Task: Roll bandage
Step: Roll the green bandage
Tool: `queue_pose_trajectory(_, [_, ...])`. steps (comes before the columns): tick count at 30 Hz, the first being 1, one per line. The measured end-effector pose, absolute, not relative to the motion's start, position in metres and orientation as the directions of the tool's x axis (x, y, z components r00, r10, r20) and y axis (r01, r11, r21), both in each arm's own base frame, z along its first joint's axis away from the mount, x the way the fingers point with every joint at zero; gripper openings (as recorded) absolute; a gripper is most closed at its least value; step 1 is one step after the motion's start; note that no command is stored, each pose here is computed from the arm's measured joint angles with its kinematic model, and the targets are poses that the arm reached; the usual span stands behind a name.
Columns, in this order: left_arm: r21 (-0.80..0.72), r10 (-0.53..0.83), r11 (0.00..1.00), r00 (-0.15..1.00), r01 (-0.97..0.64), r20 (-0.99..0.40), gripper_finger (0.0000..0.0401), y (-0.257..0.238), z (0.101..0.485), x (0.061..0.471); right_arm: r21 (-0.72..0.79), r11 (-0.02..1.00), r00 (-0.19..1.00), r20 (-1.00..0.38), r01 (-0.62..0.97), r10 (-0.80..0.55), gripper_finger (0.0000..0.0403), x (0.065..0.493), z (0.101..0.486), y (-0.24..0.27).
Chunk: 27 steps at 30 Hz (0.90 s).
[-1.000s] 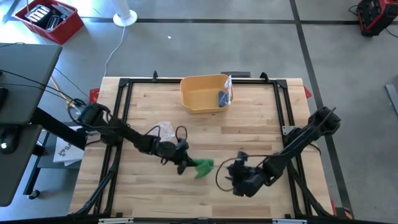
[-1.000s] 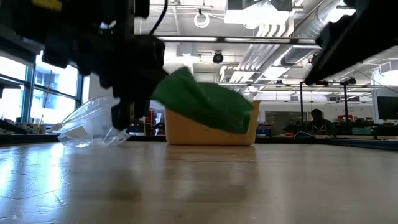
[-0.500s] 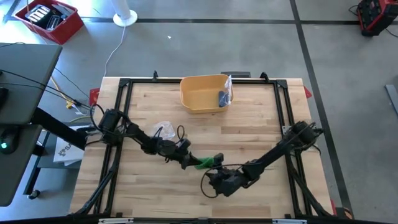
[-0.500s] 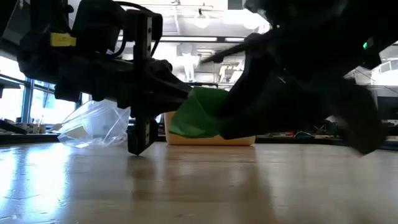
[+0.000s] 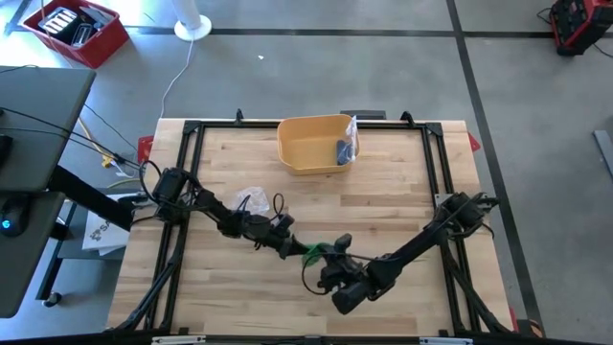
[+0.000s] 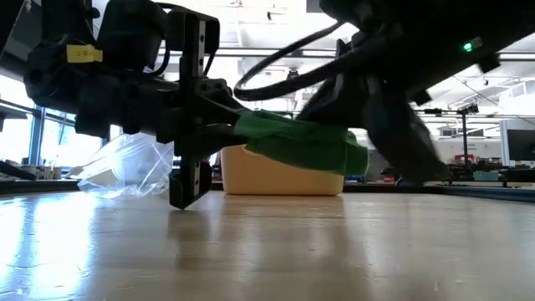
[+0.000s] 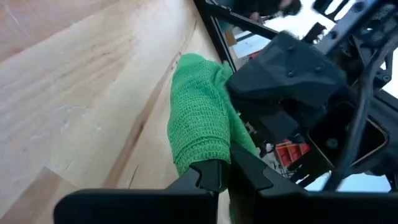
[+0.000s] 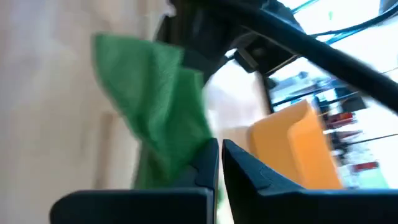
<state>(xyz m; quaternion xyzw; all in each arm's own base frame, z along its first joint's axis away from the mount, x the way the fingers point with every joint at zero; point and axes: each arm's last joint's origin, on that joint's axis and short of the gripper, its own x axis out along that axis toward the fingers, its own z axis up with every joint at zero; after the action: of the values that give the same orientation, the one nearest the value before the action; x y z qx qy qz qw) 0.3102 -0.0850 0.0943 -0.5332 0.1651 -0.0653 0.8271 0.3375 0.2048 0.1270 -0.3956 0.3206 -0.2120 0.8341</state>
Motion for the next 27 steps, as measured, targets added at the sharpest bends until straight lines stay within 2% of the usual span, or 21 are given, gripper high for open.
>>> queue_pose_trajectory(5, [-0.888, -0.280, 0.453, 0.934, -0.075, -0.221, 0.0036, -0.085, 0.093, 0.310, -0.628, 0.776, 0.672, -0.552, 0.056, -0.495, 0.0003, 0.335, 0.128, 0.207])
queue_pose_trajectory(10, [-0.873, -0.274, 0.474, 0.923, -0.115, -0.270, 0.0073, -0.085, 0.089, 0.309, -0.562, 0.825, 0.657, -0.604, 0.050, -0.451, 0.0002, 0.324, 0.133, 0.213])
queue_pose_trajectory(12, [-0.883, -0.273, 0.447, 0.918, -0.142, -0.286, 0.0069, -0.084, 0.087, 0.309, -0.513, 0.856, 0.676, -0.610, 0.061, -0.413, 0.0001, 0.322, 0.146, 0.215])
queue_pose_trajectory(15, [-0.881, -0.270, 0.443, 0.911, -0.169, -0.311, 0.0040, -0.083, 0.085, 0.309, -0.429, 0.902, 0.677, -0.654, 0.034, -0.337, 0.0011, 0.323, 0.158, 0.213])
queue_pose_trajectory(18, [-0.883, -0.259, 0.435, 0.914, -0.179, -0.313, 0.0011, -0.081, 0.085, 0.309, -0.367, 0.929, 0.658, -0.710, -0.044, -0.250, 0.0046, 0.325, 0.158, 0.212])
queue_pose_trajectory(20, [-0.884, -0.247, 0.429, 0.917, -0.187, -0.313, 0.0008, -0.079, 0.085, 0.310, -0.343, 0.937, 0.651, -0.726, -0.064, -0.221, 0.0081, 0.327, 0.158, 0.211])
queue_pose_trajectory(24, [-0.886, -0.214, 0.415, 0.925, -0.205, -0.314, 0.0016, -0.074, 0.085, 0.311, -0.378, 0.921, 0.655, -0.721, -0.097, -0.227, 0.0152, 0.329, 0.157, 0.209])
queue_pose_trajectory(27, [-0.884, -0.204, 0.418, 0.926, -0.210, -0.317, 0.0013, -0.073, 0.084, 0.311, -0.456, 0.887, 0.687, -0.668, -0.073, -0.287, 0.0180, 0.332, 0.158, 0.208])
